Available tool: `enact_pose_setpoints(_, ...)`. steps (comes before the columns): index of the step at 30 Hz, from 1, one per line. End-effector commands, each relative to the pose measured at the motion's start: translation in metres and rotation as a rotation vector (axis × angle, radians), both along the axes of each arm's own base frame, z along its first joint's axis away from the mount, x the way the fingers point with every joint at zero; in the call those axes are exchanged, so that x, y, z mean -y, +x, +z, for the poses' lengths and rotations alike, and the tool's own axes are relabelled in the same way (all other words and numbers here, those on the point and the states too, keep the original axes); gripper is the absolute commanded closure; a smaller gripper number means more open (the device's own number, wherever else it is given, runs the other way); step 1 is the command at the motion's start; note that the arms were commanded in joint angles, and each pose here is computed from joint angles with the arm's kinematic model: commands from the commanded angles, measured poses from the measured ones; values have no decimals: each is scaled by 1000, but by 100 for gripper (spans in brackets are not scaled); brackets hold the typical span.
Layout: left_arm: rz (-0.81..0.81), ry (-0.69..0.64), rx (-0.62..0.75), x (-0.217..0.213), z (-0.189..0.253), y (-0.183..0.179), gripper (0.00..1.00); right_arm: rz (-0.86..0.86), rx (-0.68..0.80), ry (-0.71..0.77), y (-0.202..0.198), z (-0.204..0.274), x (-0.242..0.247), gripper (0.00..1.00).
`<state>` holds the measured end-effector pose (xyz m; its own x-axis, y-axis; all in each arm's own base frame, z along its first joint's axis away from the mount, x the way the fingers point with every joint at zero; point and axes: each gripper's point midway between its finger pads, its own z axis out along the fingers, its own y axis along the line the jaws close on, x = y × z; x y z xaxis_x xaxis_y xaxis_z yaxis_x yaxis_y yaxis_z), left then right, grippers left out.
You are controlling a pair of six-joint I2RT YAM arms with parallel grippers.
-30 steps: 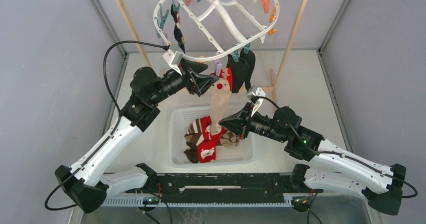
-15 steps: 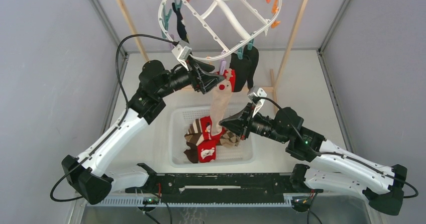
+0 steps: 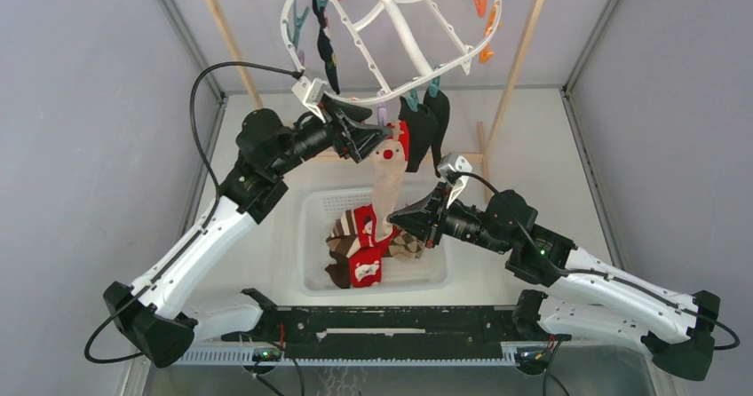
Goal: Remove the socks clipped to the hanger
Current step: Remove the sock from the hanger.
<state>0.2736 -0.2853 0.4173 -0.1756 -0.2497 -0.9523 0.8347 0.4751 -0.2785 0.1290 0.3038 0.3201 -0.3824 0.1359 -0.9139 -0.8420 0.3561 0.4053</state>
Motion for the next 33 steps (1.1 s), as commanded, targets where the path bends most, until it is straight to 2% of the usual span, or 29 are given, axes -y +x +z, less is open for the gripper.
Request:
enact_pose_setpoints(1,77,-82,90,-22,38,-8,21,4,32,63,-3,21,1,100)
enact_pose_setpoints(12,116,-61,61,-27,17,-4,21,31,28,83,-5,24,-7,100)
enact_pose_setpoints(28,284,-51,-17,-89,-16,-51,16,61,27,81,3,26,-33,100)
enact_pose_setpoints(33,277,-57,-60,-96,-39,-66,15,60,29,101,8,38,-42,100)
